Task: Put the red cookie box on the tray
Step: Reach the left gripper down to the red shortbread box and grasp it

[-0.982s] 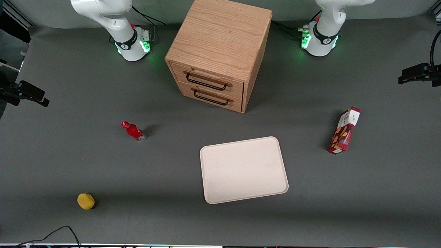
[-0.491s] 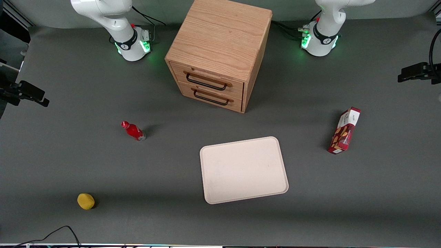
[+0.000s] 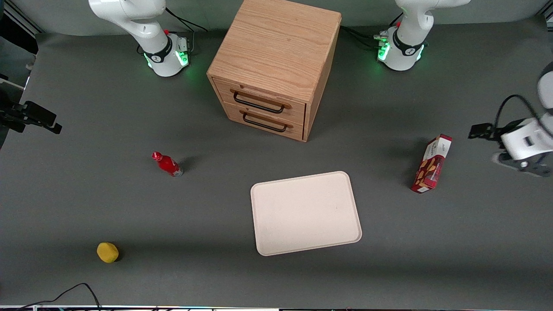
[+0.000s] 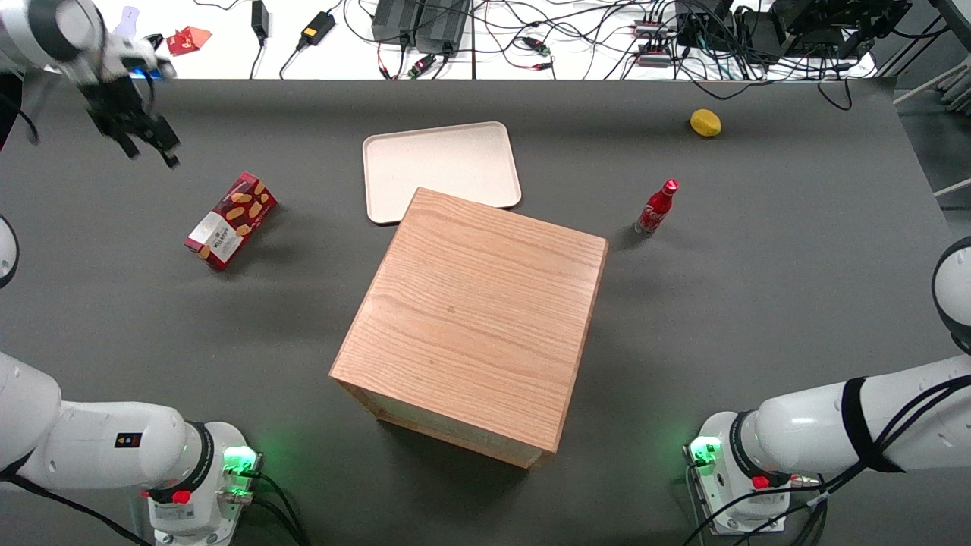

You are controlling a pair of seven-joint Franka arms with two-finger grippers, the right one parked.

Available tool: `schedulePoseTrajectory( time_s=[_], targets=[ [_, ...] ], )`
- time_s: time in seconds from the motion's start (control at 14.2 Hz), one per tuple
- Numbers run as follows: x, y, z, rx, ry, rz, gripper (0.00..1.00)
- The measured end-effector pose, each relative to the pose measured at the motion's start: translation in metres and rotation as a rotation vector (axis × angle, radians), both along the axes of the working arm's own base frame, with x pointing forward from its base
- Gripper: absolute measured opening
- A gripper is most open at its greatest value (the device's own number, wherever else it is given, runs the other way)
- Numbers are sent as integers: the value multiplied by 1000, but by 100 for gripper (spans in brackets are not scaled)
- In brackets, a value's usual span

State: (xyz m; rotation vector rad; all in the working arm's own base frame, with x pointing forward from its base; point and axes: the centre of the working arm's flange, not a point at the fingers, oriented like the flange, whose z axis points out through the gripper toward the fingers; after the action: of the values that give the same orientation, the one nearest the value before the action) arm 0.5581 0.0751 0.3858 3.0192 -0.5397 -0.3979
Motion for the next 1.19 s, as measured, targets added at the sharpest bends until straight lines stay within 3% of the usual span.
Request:
schedulePoseTrajectory(
  time_s=[0.14, 0.35, 0.49, 0.56, 0.77, 0.98, 1.12, 1.19],
  targets=[
    [-13, -6, -44, -14, -44, 1, 100],
    [-32, -20, -100, -28, -167, 11, 100],
    [-40, -35, -137, -35, -224, 9, 100],
    [-40, -41, -153, -40, -240, 18, 93],
    [-37, -43, -174, -44, -253, 38, 53],
    [-31, -43, -168, -46, -268, 42, 23],
    [-22, -44, -157, -56, -252, 45, 22],
    [-14, -45, -142, -68, -223, 51, 21]
  ],
)
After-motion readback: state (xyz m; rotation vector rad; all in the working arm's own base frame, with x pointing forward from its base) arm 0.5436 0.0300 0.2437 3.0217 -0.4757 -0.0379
